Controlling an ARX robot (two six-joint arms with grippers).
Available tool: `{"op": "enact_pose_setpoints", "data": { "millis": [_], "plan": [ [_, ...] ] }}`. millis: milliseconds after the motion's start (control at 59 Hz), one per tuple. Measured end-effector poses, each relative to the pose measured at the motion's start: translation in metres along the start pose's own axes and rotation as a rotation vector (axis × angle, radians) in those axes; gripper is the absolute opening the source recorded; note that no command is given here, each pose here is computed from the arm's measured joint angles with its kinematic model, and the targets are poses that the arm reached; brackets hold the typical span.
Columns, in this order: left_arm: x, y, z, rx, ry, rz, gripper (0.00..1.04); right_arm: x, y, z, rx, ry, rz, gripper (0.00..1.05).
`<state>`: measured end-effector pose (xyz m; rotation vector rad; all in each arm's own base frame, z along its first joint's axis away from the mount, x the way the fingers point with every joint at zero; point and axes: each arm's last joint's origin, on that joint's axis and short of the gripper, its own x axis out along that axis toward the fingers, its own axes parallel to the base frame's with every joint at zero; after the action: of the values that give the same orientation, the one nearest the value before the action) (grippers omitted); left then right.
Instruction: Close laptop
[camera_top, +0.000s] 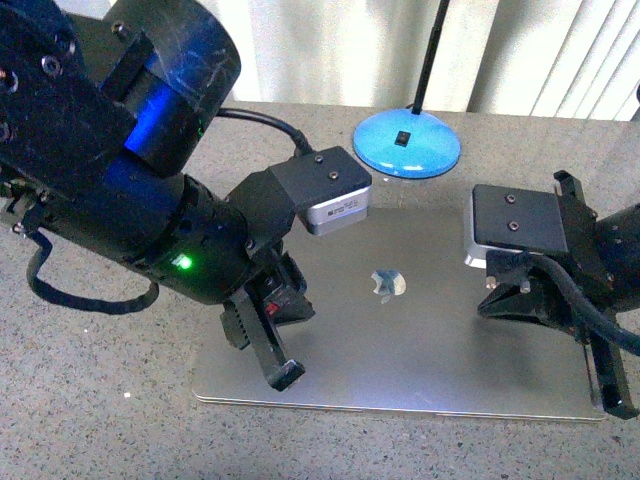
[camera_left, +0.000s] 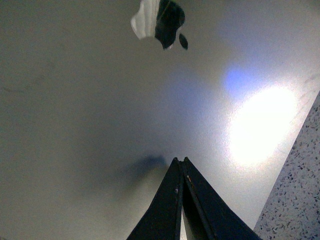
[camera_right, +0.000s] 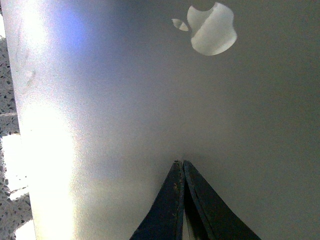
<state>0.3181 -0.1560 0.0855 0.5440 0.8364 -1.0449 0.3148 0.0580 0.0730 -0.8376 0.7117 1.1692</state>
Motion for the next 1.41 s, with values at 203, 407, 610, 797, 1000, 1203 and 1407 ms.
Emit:
{"op": "enact_pose_setpoints", "data": {
  "millis": [203, 407, 610, 797, 1000, 1203, 1407],
  "plan": [
    [0.005, 0.001, -0.011, -0.029, -0.009, -0.005, 0.04, 0.004, 0.003, -0.003, 0.017, -0.018, -0.007, 0.03],
    [-0.005, 0.005, -0.012, -0.107, -0.085, -0.015, 0.04, -0.002, 0.001, -0.001, 0.082, -0.094, -0.029, 0.03],
    [-0.051, 0.030, 0.004, -0.260, -0.365, 0.131, 0.04, -0.044, -0.028, 0.012, 0.181, -0.278, -0.279, 0.06],
    [-0.116, 0.062, 0.011, -0.615, -0.665, 0.436, 0.18, -0.105, -0.052, 0.019, 0.512, -0.448, -0.568, 0.35],
    [-0.112, 0.061, 0.006, -0.773, -0.684, 0.388, 0.52, -0.103, -0.051, 0.017, 0.707, -0.501, -0.523, 0.68],
    [-0.110, 0.059, 0.006, -0.792, -0.685, 0.372, 0.86, -0.102, -0.051, 0.016, 0.740, -0.508, -0.512, 0.99],
    [-0.111, 0.060, 0.005, -0.799, -0.686, 0.374, 0.98, -0.101, -0.051, 0.016, 0.744, -0.509, -0.510, 0.97]
  ]
}}
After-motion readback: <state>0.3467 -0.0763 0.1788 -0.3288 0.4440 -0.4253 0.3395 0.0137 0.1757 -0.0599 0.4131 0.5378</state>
